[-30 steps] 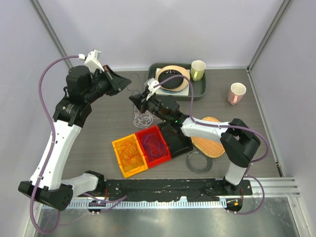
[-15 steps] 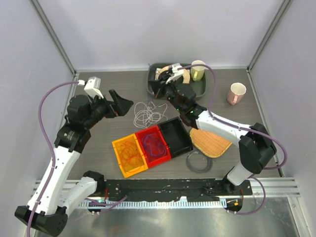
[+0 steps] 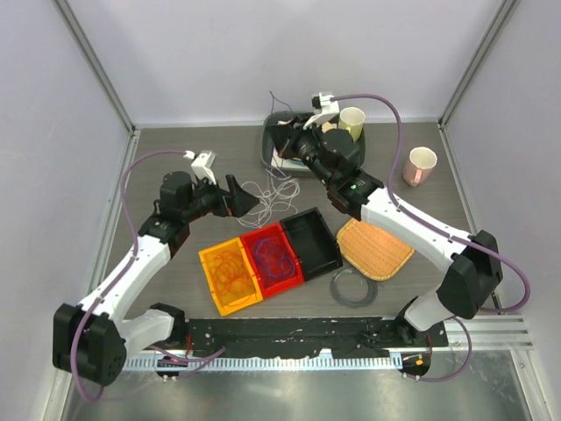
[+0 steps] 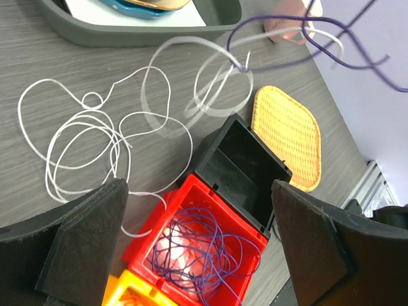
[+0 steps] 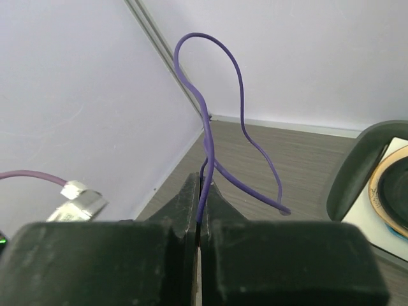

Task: Untangle the cables

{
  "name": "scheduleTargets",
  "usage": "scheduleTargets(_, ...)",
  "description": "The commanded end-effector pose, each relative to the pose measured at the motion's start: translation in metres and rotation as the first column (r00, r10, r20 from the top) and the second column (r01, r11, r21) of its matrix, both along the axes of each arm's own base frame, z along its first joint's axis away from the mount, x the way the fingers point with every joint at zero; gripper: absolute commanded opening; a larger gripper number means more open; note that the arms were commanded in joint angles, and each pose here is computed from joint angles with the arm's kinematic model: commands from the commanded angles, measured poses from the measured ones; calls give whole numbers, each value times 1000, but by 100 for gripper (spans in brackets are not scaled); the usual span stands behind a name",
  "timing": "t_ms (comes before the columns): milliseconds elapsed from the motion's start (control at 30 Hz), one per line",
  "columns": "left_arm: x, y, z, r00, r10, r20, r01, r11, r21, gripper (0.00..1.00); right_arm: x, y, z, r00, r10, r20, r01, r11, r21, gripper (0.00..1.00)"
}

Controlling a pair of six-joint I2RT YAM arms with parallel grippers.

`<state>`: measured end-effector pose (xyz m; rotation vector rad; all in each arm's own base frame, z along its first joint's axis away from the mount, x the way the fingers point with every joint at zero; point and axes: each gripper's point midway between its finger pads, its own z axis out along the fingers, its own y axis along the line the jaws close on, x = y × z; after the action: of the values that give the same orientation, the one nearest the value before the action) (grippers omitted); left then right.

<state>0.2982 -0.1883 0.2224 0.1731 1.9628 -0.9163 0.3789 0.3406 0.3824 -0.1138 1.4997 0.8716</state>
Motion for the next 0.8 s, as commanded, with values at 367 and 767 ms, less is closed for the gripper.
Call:
scheduleTargets(367, 47, -38, 29, 978, -129, 167, 145, 985, -89, 96, -39, 30, 102, 966, 251, 55, -257, 932, 256, 1)
scheduleTargets(767, 51, -58, 51, 954, -211, 212, 246, 957, -153, 72, -50, 33, 110, 962, 266, 61, -273, 922, 276, 1)
